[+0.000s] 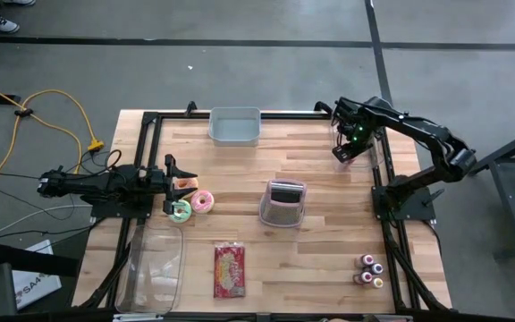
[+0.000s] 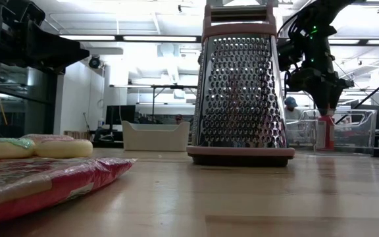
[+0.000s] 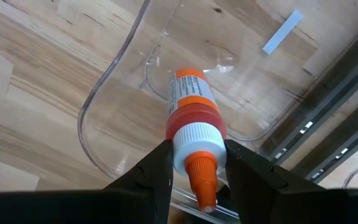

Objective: Pick & Place Food Item
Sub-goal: Put the orange food coloring into the right transparent bin

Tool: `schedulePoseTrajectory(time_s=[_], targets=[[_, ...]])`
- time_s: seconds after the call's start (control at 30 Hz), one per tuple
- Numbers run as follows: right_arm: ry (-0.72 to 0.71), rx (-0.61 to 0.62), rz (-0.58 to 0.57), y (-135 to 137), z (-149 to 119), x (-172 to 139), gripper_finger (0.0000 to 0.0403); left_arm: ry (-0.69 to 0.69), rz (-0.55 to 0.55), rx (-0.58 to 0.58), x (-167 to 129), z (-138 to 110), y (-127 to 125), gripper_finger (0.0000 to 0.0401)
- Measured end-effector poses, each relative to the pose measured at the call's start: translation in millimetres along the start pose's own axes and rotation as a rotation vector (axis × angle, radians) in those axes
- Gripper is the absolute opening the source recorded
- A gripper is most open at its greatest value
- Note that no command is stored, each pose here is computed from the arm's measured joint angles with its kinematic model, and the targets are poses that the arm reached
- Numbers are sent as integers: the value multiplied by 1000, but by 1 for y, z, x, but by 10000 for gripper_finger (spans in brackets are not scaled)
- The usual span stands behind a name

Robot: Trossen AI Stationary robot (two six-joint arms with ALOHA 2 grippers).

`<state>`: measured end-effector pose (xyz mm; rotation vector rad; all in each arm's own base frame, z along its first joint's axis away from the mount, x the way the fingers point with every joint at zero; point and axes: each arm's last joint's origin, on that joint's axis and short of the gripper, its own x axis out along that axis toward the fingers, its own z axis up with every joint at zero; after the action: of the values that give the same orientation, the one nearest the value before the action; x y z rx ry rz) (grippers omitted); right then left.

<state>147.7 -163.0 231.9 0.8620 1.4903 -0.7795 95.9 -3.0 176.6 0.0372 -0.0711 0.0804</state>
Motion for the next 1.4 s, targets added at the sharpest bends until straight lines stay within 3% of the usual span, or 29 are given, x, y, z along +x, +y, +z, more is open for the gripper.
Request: schedulePoseTrajectory(time_s=[1.4], targets=[[37,-26,-28,1,10,11,128,0,0,0,0,0,0,188]])
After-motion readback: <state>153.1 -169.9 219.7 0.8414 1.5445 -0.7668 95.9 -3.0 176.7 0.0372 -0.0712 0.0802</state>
